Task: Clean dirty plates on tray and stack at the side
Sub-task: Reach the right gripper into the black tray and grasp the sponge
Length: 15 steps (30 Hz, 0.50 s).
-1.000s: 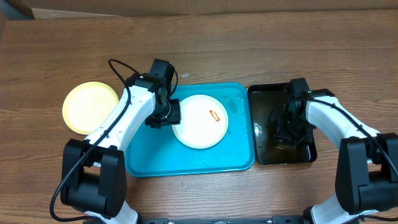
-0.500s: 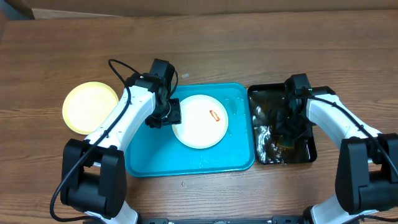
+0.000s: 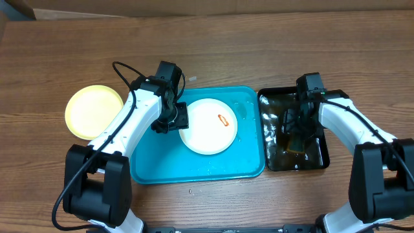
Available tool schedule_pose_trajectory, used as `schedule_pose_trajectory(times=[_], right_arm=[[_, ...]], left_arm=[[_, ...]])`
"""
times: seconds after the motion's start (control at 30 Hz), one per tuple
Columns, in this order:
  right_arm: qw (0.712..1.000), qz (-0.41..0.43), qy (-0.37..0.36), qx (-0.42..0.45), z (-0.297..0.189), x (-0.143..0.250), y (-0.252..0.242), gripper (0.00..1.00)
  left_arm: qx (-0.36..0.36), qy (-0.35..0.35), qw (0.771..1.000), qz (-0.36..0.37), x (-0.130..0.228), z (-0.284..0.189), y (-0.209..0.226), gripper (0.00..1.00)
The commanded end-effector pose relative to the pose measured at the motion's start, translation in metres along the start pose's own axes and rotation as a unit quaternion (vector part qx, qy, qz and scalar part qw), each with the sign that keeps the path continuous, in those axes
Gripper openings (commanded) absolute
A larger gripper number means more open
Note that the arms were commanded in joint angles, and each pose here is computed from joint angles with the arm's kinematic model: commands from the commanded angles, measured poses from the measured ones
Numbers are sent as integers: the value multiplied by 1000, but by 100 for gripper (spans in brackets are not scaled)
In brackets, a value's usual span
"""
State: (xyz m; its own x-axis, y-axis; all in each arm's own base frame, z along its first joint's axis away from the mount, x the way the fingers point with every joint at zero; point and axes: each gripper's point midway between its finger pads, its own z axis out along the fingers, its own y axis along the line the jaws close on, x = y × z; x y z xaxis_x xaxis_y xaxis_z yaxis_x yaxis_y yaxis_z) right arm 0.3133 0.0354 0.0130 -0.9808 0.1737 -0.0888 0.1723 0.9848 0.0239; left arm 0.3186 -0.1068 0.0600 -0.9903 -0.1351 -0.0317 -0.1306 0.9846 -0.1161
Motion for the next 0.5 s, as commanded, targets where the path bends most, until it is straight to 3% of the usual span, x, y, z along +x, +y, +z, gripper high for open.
schedule_pose_trajectory(times=[0.0, 0.1, 0.13, 0.17, 0.2, 0.23, 0.33, 0.47], right_arm=[[1000, -3, -10, 4, -3, -5, 0, 42], [1000, -3, -14, 3, -3, -7, 0, 7], [1000, -3, -20, -2, -3, -10, 2, 8], [1000, -3, -24, -4, -3, -12, 3, 38], [1000, -3, -24, -4, -3, -12, 3, 60], [1000, -3, -22, -4, -3, -11, 3, 65], [1000, -3, 6, 3, -3, 2, -1, 59], [1000, -3, 20, 7, -3, 9, -2, 59]], left_arm=[[1, 12, 1000, 0, 5, 5, -3, 50], [2, 10, 1000, 0, 4, 5, -3, 50], [2, 9, 1000, 0, 3, 5, -4, 50], [2, 9, 1000, 0, 3, 5, -4, 50], [2, 9, 1000, 1, 3, 5, -3, 50], [2, 10, 1000, 0, 4, 5, -3, 50], [-1, 17, 1000, 3, 8, 5, -4, 49], [-2, 14, 1000, 8, 8, 5, -7, 41]])
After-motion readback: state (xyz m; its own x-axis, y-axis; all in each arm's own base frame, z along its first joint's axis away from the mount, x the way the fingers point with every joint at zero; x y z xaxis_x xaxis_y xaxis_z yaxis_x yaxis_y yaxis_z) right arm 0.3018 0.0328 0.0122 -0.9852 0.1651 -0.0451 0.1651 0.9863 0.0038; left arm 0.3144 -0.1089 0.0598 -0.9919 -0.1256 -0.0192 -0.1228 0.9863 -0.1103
